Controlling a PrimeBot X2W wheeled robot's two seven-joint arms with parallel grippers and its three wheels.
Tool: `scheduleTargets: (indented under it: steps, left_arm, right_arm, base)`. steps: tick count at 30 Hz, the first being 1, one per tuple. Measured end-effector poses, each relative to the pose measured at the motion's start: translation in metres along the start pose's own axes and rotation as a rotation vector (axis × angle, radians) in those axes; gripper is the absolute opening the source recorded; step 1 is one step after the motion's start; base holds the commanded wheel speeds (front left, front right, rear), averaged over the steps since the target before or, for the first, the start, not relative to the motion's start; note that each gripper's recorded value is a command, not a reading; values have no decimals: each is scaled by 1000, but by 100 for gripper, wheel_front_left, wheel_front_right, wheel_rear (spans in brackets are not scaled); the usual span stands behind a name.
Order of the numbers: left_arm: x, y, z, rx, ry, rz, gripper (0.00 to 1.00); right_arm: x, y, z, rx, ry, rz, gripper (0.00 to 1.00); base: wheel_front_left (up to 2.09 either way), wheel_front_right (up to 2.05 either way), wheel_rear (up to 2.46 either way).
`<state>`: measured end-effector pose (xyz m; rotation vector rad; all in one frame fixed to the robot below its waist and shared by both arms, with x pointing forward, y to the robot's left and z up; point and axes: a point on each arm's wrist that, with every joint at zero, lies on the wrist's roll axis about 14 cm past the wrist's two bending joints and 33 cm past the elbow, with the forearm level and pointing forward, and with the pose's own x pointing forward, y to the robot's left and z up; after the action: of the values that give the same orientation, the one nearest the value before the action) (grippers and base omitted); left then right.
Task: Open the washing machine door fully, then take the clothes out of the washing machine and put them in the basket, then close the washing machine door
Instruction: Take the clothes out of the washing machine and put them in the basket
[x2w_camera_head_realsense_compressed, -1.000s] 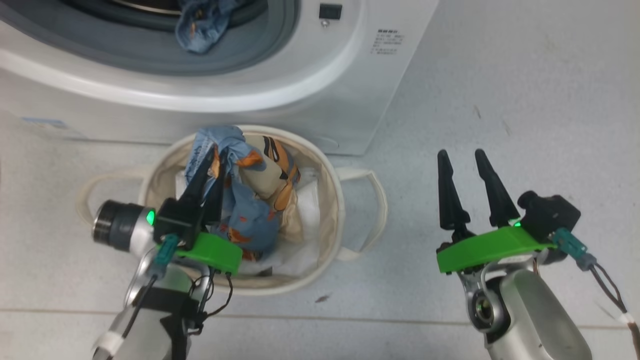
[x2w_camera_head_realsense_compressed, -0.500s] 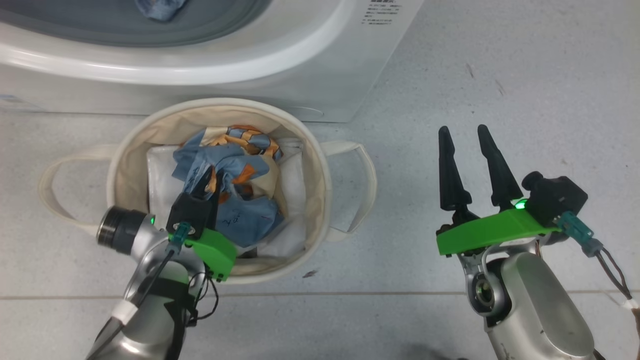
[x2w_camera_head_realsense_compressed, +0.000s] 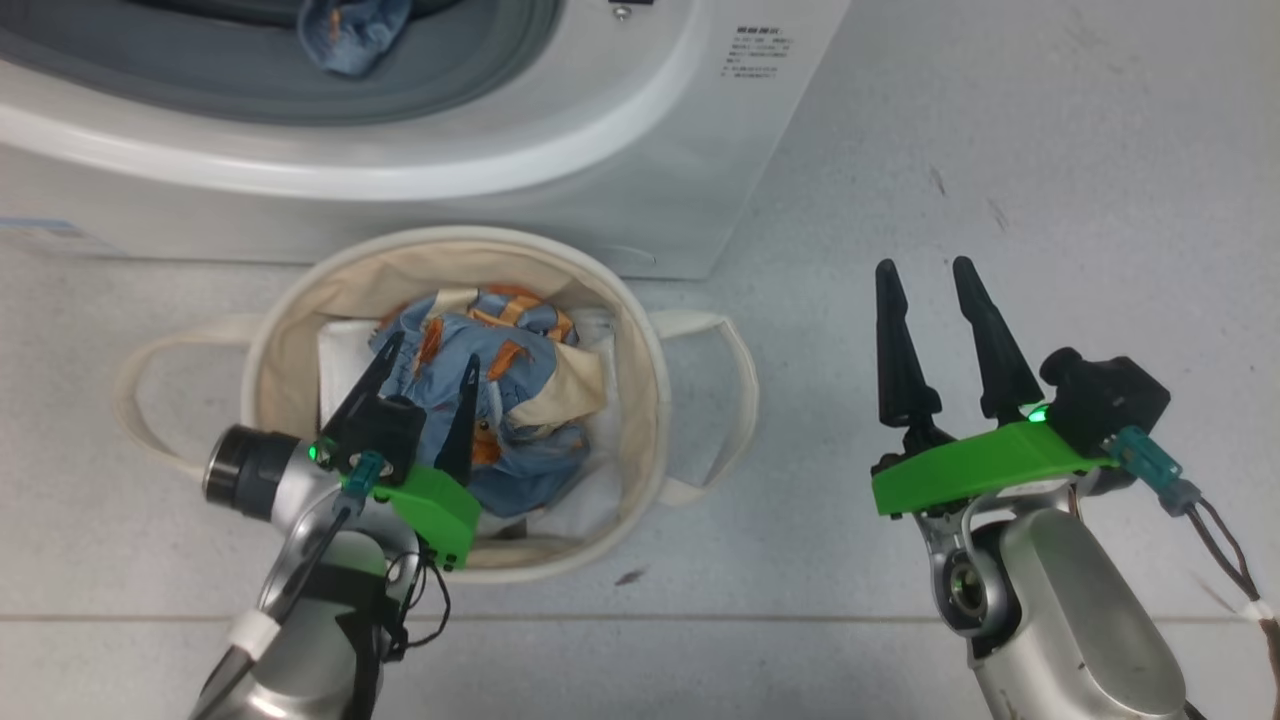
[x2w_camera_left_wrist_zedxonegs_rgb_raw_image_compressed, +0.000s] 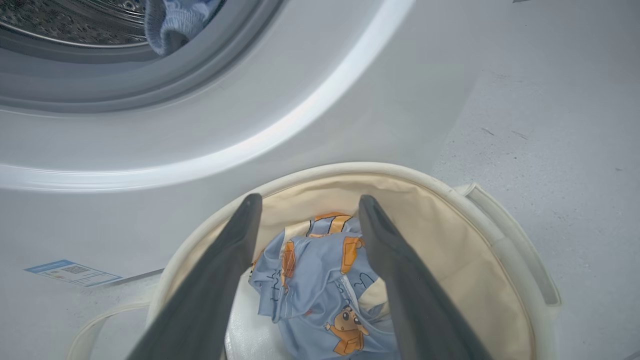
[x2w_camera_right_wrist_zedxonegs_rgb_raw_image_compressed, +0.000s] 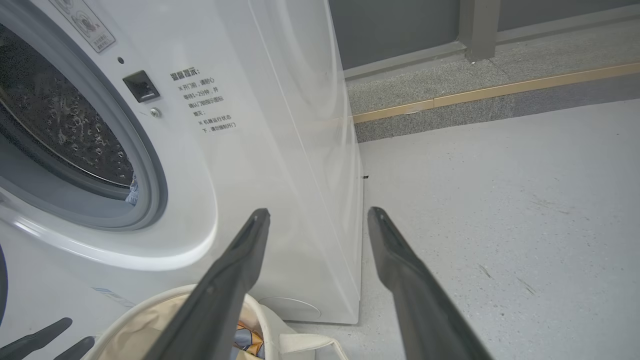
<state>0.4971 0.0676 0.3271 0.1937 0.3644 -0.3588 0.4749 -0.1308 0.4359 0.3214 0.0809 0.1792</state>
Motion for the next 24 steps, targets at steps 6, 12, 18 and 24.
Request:
scheduleTargets:
  steps: [6, 12, 18, 24]
  left_arm:
    - [-24, 6, 39, -18, -114, 31, 100]
    - [-69, 16, 72, -82, -224, 86, 100]
    - [-110, 35, 95, -132, -321, 177, 100]
    - [-148, 69, 104, -180, -386, 335, 100]
  right_arm:
    - [-5, 17, 18, -2, -36, 37, 100]
    - [-22, 36, 30, 4, -58, 71, 100]
    - [-32, 54, 49, 3, -104, 108, 100]
    - [-44, 64, 53, 21, -117, 125, 100]
  base:
    - [0, 0, 0]
    - [0, 0, 0]
    - [0, 0, 0]
    - [0, 0, 0]
